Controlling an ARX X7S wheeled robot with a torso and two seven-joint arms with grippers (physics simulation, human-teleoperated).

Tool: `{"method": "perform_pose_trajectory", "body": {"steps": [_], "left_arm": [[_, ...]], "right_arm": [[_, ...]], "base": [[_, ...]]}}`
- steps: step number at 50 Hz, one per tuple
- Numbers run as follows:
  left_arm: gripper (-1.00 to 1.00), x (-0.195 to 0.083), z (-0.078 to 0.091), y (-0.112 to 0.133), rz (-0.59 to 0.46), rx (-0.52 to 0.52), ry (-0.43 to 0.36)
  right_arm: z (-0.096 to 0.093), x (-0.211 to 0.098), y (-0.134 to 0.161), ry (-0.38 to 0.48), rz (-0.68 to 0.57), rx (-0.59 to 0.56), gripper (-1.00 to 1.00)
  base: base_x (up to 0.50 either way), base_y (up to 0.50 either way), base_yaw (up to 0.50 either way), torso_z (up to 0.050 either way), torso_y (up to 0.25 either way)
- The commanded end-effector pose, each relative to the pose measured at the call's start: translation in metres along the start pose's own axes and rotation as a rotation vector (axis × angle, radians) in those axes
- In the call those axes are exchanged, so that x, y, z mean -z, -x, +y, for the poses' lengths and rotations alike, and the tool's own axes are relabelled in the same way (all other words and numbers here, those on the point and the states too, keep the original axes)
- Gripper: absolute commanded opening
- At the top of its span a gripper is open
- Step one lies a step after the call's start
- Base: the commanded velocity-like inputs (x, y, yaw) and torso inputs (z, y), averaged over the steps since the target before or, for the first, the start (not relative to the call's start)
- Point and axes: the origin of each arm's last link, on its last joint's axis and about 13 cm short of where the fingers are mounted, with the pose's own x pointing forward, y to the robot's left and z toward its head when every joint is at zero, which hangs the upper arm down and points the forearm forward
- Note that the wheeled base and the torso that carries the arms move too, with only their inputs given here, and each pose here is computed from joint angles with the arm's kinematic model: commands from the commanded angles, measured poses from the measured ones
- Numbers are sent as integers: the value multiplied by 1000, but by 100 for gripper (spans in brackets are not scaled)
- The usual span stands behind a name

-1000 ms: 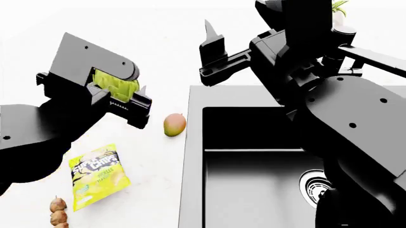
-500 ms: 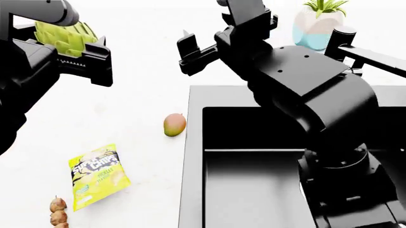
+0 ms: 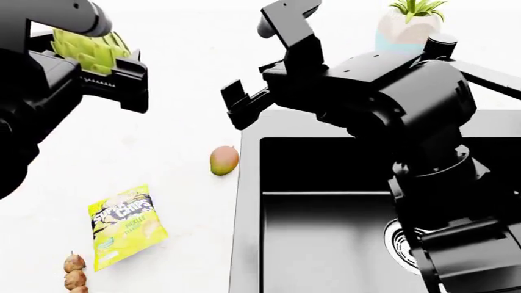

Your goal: Pick up the fruits and vegetables and place them in the sink. Turn on the sink faucet to wash them. Then turn the sink off and put them in the tray.

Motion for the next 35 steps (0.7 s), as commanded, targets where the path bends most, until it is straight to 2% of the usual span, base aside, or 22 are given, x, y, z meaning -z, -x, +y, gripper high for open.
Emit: {"method": "perform_pose_trajectory", "body": {"steps": [1,8,25,35], "left_arm": [[-100,-1,-1,0,-4,-1,-6],[-100,0,0,0,-1,-1,-9],[-100,0,-2,0,4,4,-25],[-100,4,-2,-1,9,7,-22]], "right_arm": [[2,17,-14,-40,70,-83,100],[3,29,-29,-65,88,-103,100],[18,56,-36,-98,186,-178,100],[16,67,-54,-121,194,-192,100]], "base": [[0,0,0,0,0],[0,0,0,0,0],[0,0,0,0,1],[0,0,0,0,0]]}}
